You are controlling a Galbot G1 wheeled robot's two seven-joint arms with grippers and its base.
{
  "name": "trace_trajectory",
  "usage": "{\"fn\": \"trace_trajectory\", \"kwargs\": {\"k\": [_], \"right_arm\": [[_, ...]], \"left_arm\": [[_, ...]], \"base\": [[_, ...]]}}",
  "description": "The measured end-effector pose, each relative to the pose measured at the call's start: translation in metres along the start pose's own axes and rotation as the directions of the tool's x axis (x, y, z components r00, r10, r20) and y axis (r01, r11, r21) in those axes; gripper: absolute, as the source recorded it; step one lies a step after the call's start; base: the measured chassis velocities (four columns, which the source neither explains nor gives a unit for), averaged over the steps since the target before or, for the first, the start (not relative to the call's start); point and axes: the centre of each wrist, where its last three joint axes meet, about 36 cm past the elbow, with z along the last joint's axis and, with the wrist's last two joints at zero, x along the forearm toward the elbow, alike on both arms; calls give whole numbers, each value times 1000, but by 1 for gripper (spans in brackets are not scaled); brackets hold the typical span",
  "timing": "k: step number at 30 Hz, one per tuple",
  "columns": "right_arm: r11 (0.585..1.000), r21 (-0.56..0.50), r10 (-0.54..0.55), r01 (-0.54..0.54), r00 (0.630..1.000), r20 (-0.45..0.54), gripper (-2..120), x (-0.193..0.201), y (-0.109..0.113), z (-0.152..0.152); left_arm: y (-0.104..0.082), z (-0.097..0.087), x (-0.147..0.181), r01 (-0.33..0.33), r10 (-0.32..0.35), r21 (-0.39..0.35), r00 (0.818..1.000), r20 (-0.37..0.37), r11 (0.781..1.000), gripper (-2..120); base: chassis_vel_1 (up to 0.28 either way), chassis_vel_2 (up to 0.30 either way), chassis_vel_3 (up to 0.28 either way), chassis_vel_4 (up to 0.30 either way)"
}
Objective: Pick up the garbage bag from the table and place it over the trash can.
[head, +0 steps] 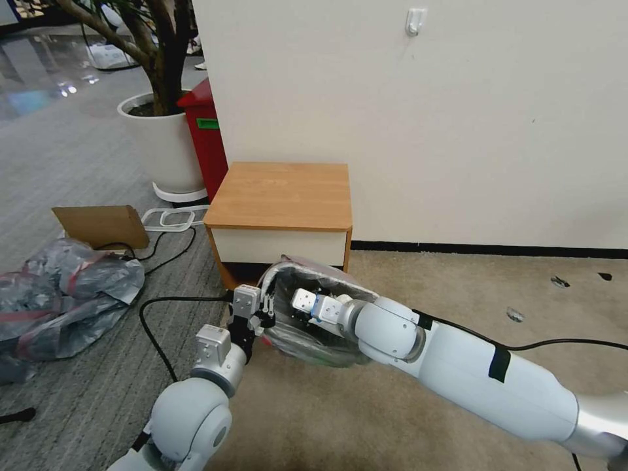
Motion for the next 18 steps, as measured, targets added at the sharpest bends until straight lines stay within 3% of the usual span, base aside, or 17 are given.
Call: {"fn": "trace_trajectory", "kwargs": {"k": [18], "right_arm": [[1000, -15, 8, -9, 999, -41, 0, -17, 5, 10]], "left_arm": [[-3, -3, 3, -23, 24, -35, 999, 25, 999, 5]], "base": [[0, 0, 0, 0]]}}
